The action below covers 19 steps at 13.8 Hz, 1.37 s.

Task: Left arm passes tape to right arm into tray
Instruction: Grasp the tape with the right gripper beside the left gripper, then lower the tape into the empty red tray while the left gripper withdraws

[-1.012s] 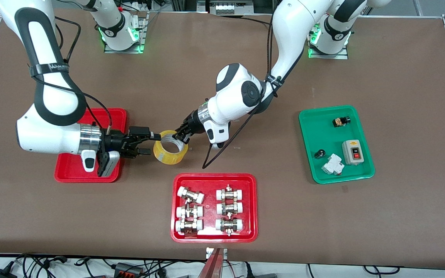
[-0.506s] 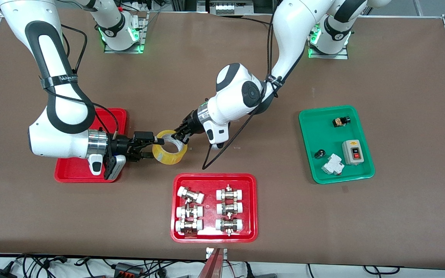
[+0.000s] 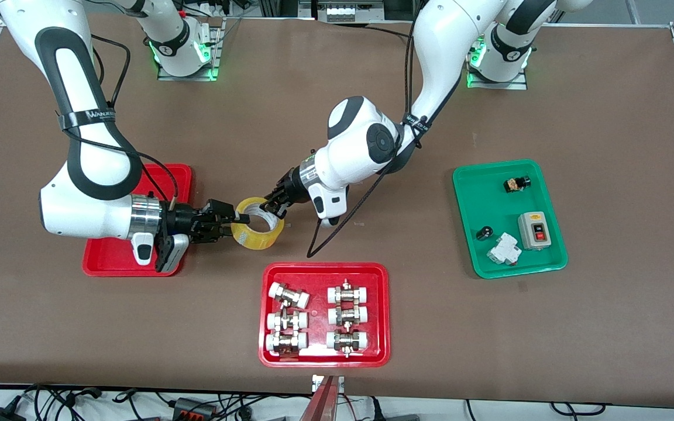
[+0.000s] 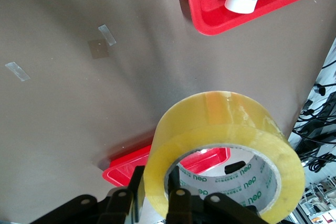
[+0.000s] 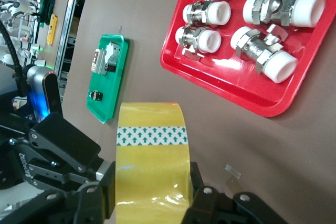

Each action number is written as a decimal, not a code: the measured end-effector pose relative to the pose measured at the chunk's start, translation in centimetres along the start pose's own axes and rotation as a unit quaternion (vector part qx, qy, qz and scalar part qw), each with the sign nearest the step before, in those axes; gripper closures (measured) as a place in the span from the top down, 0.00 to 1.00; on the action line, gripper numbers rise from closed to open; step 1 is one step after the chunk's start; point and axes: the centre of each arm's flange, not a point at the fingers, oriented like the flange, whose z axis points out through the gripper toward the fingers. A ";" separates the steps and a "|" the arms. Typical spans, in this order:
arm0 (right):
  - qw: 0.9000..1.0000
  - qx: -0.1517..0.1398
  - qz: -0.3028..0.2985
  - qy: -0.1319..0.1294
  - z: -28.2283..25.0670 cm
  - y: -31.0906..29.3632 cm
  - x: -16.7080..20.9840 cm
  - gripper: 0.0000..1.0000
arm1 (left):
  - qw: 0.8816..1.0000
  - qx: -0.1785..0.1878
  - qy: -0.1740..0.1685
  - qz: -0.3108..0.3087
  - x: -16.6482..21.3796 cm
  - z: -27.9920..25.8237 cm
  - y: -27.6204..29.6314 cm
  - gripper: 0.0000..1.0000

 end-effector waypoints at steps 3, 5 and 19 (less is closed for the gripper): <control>1.000 0.000 0.012 -0.003 0.3 -0.2 0.0 0.55 | 0.998 0.033 0.021 0.038 -0.2 -0.1 -0.1 0.41; 1.000 0.005 0.015 -0.008 0.6 -0.8 0.0 0.55 | 0.992 0.085 0.046 0.077 -0.9 -1.4 0.3 0.60; 0.989 -0.014 0.109 -0.103 -17.0 22.1 -13.7 0.55 | 0.861 0.342 0.165 0.337 15.3 -42.1 5.0 1.00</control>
